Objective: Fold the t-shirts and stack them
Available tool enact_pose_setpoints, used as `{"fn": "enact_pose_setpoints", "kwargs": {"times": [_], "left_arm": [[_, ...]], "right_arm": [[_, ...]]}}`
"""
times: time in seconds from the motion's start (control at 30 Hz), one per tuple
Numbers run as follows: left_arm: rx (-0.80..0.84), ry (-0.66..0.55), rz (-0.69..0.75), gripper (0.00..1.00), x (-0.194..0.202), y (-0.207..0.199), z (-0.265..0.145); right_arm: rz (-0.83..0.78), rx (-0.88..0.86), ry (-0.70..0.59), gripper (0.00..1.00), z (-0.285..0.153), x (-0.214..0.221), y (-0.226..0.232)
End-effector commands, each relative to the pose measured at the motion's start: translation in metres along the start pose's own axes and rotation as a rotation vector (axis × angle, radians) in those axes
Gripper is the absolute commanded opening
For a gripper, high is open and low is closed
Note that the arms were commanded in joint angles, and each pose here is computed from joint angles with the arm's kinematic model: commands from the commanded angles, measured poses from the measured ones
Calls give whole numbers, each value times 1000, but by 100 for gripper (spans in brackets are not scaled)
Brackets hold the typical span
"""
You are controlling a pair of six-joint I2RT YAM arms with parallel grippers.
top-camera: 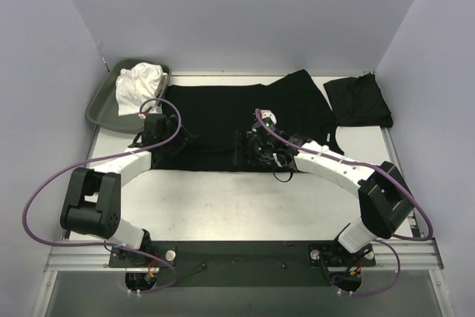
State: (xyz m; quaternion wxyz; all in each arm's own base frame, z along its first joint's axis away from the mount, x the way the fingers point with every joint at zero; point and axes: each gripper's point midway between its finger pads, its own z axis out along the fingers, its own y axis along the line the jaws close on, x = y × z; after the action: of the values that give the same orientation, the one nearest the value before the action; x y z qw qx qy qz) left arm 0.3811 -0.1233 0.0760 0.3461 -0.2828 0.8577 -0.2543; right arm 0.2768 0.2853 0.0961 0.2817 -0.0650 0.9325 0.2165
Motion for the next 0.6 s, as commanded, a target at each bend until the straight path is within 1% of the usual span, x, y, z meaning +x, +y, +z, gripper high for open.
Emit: {"fn": "enact_pose_setpoints", "kwargs": {"times": [0.0,0.13,0.37,0.57], "left_arm": [[113,-26,13,76,-5,-31,-17],[102,-13,10,76,1,-25,-18],[29,-4,8,75,3,-10,2],[3,-8,0,75,-1,-5,18]], "right_arm": [[9,-37,-37,100,-6,-8,10],[15,-42,-30,100,-2,-4,11],[11,-35,-29,100,-4,0,10],[9,-19,-27,100,-6,6,3]]}}
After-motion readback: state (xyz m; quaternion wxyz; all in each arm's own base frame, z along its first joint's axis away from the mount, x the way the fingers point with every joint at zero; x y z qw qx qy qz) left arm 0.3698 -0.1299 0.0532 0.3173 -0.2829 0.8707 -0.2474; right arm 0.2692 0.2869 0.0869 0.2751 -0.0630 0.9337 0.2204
